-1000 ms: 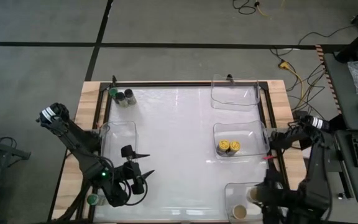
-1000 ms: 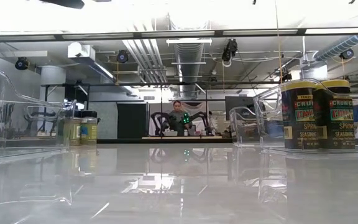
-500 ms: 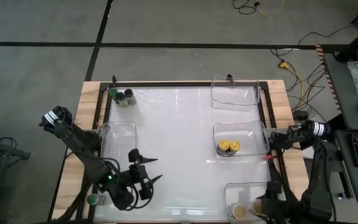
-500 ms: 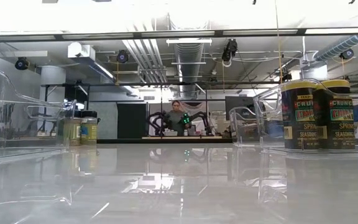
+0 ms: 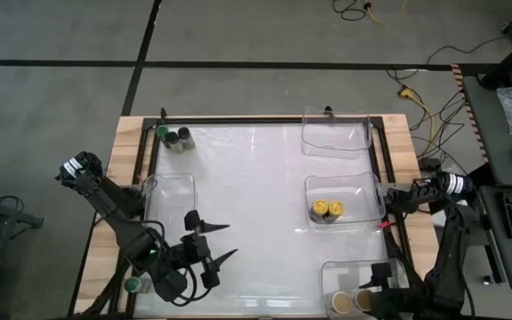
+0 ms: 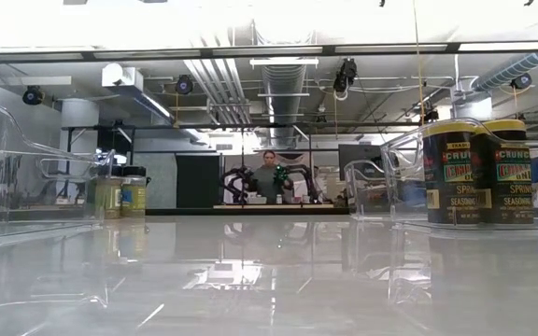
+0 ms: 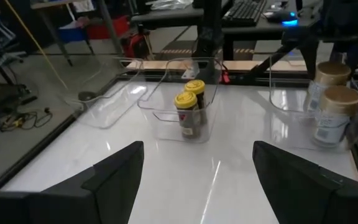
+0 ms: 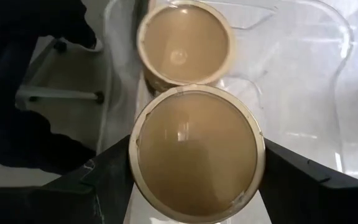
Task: Sort spices by type
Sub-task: Put the brown seasoning bottle into the bottom right transparent bin
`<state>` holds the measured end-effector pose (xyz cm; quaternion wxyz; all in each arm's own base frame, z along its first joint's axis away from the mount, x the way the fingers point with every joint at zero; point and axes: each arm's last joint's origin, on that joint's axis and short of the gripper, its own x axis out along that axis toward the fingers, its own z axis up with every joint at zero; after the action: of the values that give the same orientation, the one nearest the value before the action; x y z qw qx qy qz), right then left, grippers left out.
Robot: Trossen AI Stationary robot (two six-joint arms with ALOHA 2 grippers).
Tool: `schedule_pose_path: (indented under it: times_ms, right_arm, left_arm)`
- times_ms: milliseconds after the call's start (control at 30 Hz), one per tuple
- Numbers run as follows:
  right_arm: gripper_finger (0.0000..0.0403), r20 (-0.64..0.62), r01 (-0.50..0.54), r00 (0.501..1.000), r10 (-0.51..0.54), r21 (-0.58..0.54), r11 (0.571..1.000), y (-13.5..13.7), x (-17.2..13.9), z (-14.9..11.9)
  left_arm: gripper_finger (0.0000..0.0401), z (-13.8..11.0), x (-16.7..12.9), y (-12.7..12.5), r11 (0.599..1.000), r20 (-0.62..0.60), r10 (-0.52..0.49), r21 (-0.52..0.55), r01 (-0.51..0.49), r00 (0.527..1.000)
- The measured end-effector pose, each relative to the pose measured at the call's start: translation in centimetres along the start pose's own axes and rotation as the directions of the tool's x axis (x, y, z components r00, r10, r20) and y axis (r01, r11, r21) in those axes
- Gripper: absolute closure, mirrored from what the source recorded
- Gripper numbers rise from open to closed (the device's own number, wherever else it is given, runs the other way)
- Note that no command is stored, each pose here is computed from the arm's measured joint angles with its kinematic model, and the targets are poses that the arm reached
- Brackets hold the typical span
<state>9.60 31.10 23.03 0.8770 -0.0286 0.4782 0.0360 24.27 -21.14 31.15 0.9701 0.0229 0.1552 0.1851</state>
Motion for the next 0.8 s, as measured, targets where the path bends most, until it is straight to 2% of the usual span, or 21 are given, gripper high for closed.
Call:
schedule_pose_path:
  times_ms: [300, 433, 800]
  right_arm:
    - [0.0127, 0.018, -0.018, 1.0, 0.019, -0.046, 0.999, 0.2, 0.1, 0.0]
    - [0.0133, 0.012, -0.011, 1.0, 0.012, -0.057, 0.998, 0.1, 0.4, -0.3]
    - [0.0125, 0.002, -0.032, 0.999, 0.032, -0.033, 0.999, -0.1, 1.6, -1.2]
  left_arm:
    - [0.0116, -1.9, 0.4, 0.1, 0.994, -0.021, 0.009, -0.105, -0.011, 1.0]
    - [0.0116, -1.5, 0.3, -0.3, 0.989, 0.0, -0.027, -0.147, 0.026, 1.0]
    - [0.0116, -1.0, -0.1, -0.8, 0.985, 0.023, -0.063, -0.159, 0.066, 0.998]
